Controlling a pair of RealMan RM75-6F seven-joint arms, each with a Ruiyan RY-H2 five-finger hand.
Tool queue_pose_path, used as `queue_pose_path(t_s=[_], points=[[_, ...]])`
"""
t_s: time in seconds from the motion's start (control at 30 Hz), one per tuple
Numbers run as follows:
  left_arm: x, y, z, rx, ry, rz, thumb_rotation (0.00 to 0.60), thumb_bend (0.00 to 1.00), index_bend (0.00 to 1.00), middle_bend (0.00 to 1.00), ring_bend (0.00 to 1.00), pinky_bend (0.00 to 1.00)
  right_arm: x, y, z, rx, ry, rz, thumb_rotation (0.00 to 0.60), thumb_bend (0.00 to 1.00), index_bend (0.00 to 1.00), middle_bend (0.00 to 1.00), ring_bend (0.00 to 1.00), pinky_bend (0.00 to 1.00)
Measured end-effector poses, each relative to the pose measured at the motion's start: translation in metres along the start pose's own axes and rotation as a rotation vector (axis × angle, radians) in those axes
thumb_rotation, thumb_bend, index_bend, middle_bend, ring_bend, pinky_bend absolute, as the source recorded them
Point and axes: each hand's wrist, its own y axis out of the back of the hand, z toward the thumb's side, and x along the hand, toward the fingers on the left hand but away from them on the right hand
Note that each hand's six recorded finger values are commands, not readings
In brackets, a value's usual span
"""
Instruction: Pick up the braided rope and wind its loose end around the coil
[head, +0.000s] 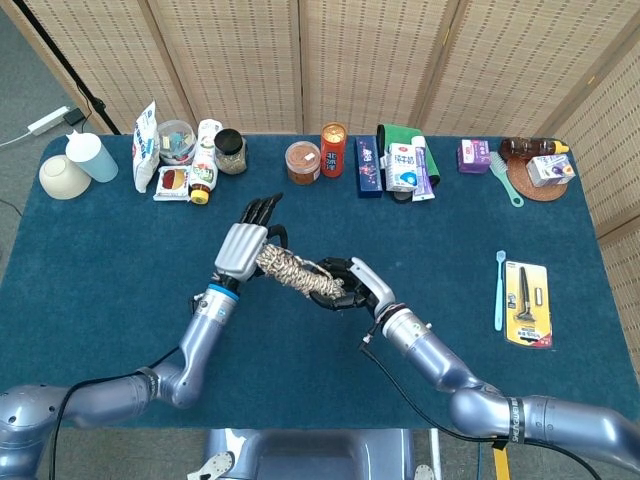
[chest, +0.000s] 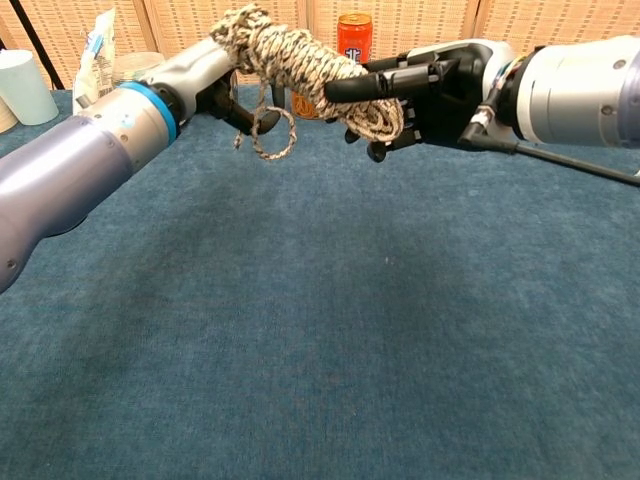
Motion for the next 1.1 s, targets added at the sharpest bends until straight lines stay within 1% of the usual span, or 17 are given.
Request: queue_pose_path(t_s=[0.17, 0.23, 0.37, 0.47, 0.6, 0.7, 0.83, 1.1], points=[[-0.012, 0.001, -0.009, 0.025, -0.024, -0.008, 0.600, 0.40, 0.63, 0.00, 0.00, 0.00, -0.009, 0.015, 0.003, -0.015, -0.018, -0.090, 0.600, 0.75, 0.77, 0.67, 0.55, 0.64], [-0.016, 0.002, -0.013, 0.028, -0.028, -0.006, 0.600, 0.40, 0.63, 0.00, 0.00, 0.00, -0.014, 0.024, 0.004, -0.015, -0.023, -0.138, 0.600, 0.75, 0.77, 0.67, 0.55, 0.64], [-0.025, 0.007, -0.023, 0.028, -0.027, -0.007, 0.600, 0.40, 0.63, 0.00, 0.00, 0.00, -0.021, 0.037, 0.004, -0.023, -0.036, -0.207, 0.600, 0.75, 0.77, 0.67, 0.55, 0.64], [-0.029, 0.010, -0.028, 0.027, -0.025, -0.007, 0.600, 0.40, 0.63, 0.00, 0.00, 0.00, -0.025, 0.050, 0.001, -0.028, -0.050, -0.269, 0.600, 0.75, 0.77, 0.67, 0.55, 0.64], [-0.035, 0.012, -0.034, 0.033, -0.028, -0.013, 0.600, 0.40, 0.63, 0.00, 0.00, 0.00, -0.031, 0.070, -0.006, -0.035, -0.079, -0.369, 0.600, 0.75, 0.77, 0.67, 0.55, 0.64], [-0.036, 0.012, -0.037, 0.023, -0.020, -0.019, 0.600, 0.40, 0.63, 0.00, 0.00, 0.00, -0.034, 0.080, -0.010, -0.031, -0.096, -0.429, 0.600, 0.75, 0.77, 0.67, 0.55, 0.64], [-0.037, 0.012, -0.038, 0.024, -0.020, -0.024, 0.600, 0.40, 0.63, 0.00, 0.00, 0.00, -0.036, 0.089, -0.012, -0.017, -0.109, -0.483, 0.600, 0.75, 0.77, 0.67, 0.55, 0.64], [-0.039, 0.012, -0.038, 0.020, -0.022, -0.031, 0.600, 0.40, 0.63, 0.00, 0.00, 0.00, -0.039, 0.100, -0.017, 0.001, -0.133, -0.556, 0.600, 0.75, 0.77, 0.67, 0.55, 0.64]])
